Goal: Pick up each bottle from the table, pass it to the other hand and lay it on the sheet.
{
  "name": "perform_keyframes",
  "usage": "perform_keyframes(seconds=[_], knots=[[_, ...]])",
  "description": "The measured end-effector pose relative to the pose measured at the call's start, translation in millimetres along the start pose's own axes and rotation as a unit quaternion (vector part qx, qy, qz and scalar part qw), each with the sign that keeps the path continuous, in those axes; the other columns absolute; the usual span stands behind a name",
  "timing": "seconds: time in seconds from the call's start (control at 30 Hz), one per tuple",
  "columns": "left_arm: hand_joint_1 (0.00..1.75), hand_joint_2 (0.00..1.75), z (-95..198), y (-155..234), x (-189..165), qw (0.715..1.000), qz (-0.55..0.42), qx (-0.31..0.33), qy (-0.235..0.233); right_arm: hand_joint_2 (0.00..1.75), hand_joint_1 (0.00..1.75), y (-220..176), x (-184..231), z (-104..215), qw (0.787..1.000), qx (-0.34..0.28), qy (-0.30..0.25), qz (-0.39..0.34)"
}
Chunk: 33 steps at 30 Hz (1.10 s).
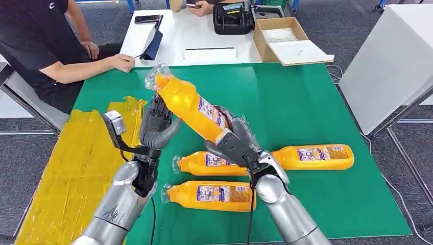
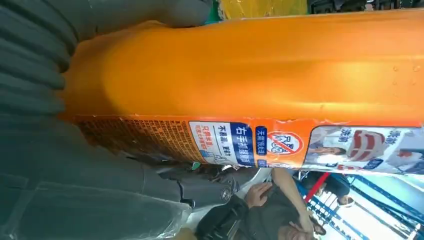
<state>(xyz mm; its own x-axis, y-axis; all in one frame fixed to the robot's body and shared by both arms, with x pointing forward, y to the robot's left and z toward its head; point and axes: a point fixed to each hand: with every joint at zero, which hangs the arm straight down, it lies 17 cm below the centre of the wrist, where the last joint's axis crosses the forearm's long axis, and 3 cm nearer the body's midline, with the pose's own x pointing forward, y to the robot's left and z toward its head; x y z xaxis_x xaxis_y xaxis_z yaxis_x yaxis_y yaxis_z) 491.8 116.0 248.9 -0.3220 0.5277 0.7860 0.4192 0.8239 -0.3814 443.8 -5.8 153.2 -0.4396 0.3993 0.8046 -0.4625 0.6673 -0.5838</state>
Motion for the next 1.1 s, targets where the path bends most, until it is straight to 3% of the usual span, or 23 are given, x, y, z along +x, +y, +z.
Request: perform_keyframes(seconds=[0.6,1.1], knots=[[0.0,1.75,11.9,-39.5,-6.0,0.999,0.003,-0.043,0.011,1.75,1.75,-15.6,-19.3,-8.5,1.0,0.001,0.022,0.008],[0.0,1.75,9.6,-37.0,-6.2,1.0,0.007,-0.027,0.011,1.75,1.75,35.2,-10.5,-24.2,0.998,0.055,0.03,-0.002]])
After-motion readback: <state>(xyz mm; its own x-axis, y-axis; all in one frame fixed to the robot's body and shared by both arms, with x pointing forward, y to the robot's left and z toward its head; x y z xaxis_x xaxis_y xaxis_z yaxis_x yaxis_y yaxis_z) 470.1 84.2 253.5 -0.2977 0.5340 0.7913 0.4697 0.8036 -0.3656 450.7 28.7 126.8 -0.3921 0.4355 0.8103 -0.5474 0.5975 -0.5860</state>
